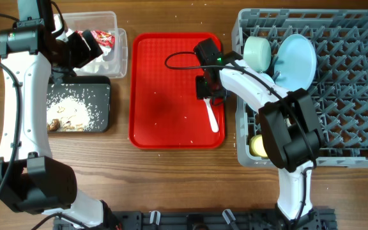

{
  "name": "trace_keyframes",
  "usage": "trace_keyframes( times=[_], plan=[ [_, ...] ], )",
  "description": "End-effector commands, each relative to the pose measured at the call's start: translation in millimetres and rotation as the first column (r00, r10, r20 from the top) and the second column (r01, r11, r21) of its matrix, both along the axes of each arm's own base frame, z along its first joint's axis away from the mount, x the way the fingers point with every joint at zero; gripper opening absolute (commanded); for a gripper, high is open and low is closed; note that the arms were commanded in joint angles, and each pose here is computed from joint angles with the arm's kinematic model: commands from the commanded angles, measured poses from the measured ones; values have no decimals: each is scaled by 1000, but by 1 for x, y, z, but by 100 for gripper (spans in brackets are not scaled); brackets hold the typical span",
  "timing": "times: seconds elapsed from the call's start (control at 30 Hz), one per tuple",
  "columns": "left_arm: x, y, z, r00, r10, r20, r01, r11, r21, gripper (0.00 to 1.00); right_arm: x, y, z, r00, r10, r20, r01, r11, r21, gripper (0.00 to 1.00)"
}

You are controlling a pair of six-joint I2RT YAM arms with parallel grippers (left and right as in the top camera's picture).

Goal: Sort waste into correct bins and load items into the dishwasher rack
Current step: 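Return the right gripper to the red tray and grasp the white fork, then carry the white fork to the rack and drop it in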

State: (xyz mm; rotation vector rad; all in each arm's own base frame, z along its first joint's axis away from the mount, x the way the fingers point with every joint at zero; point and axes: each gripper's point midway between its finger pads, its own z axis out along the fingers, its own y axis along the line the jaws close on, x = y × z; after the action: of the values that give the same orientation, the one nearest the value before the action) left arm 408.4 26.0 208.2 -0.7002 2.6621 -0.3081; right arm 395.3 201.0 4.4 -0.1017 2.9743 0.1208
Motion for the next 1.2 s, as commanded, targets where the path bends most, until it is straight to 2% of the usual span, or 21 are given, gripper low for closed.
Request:
trace_keyframes(
  times=[0.0,0.1,0.17,0.2,0.43,0.5,0.6,0.67,0.77,0.83,0.93,1.07,1.1,1.13,1.17],
  plan=[
    [0,3,6,1000,6,16,-6,1000,9,100,1,-1,-8,1000,-17,-9,17,1000,-14,41],
    [0,3,6,1000,6,16,-6,1000,9,100,-8,11,-10,998,25,-50,-22,998,52,25],
    [0,3,6,1000,6,17,-6,1000,8,100,-13,16,-11,997,32,-72,-26,996,80,6],
    [0,3,6,1000,6,17,-6,1000,8,100,-14,17,-11,997,33,-76,-27,996,87,4],
    [0,3,6,1000,6,16,-6,1000,9,100,-16,23,-8,995,45,-91,-33,991,127,4],
    [0,3,6,1000,6,17,-6,1000,8,100,-14,25,6,995,66,-76,-55,989,136,4],
    [0,3,6,1000,6,16,-6,1000,9,100,-4,31,81,995,100,17,-102,980,173,4],
    [0,3,6,1000,6,16,-6,1000,9,100,-5,22,156,982,126,138,-149,973,179,4],
    [0,3,6,1000,6,16,-6,1000,9,100,-18,-48,235,953,76,292,-83,996,13,4],
    [0,3,6,1000,6,16,-6,1000,9,100,-39,-116,259,950,-13,311,61,988,-143,4],
    [0,3,6,1000,6,17,-6,1000,8,100,-61,-185,259,960,-129,247,198,939,-282,4],
    [0,3,6,1000,6,16,-6,1000,9,100,-66,-217,212,978,-171,119,202,918,-343,4],
    [0,3,6,1000,6,16,-6,1000,9,100,-69,-223,195,980,-184,74,198,913,-357,8],
    [0,3,6,1000,6,16,-6,1000,9,100,-72,-226,184,980,-192,49,197,910,-364,25],
    [0,3,6,1000,6,16,-6,1000,9,100,-74,-226,177,980,-198,30,195,909,-369,46]
  ],
)
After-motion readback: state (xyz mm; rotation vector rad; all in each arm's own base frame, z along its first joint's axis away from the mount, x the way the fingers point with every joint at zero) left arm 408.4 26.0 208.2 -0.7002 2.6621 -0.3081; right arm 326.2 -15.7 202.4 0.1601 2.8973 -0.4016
